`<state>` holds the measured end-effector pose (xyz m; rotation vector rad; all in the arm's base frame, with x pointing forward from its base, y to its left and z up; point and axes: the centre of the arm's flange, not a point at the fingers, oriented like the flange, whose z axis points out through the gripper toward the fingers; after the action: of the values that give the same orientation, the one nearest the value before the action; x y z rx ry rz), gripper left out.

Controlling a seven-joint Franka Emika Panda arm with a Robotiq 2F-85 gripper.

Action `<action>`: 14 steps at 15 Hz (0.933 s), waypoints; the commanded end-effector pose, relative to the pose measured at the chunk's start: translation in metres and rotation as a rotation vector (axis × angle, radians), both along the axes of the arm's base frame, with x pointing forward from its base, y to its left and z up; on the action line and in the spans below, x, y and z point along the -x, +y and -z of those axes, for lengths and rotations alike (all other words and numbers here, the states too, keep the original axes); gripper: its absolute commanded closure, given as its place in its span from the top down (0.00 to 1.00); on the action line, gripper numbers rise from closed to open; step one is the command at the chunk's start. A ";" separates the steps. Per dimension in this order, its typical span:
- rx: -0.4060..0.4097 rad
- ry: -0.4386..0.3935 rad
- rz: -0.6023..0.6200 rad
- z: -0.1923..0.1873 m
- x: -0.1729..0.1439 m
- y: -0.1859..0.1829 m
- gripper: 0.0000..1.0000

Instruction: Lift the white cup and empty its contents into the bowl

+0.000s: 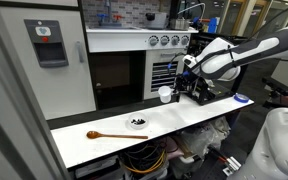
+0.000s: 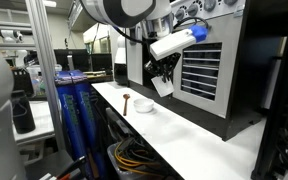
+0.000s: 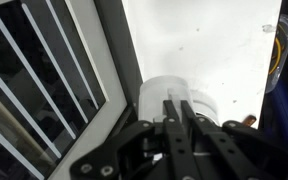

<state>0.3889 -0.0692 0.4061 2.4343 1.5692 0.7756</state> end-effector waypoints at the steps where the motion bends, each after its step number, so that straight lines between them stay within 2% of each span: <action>1: -0.063 -0.011 -0.037 0.029 0.011 -0.007 0.02; 7: -0.109 0.014 -0.082 0.040 0.005 -0.008 0.02; 14: -0.194 0.036 -0.100 0.070 0.001 -0.012 0.02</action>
<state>0.3905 -0.0803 0.3607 2.5239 1.6892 0.9268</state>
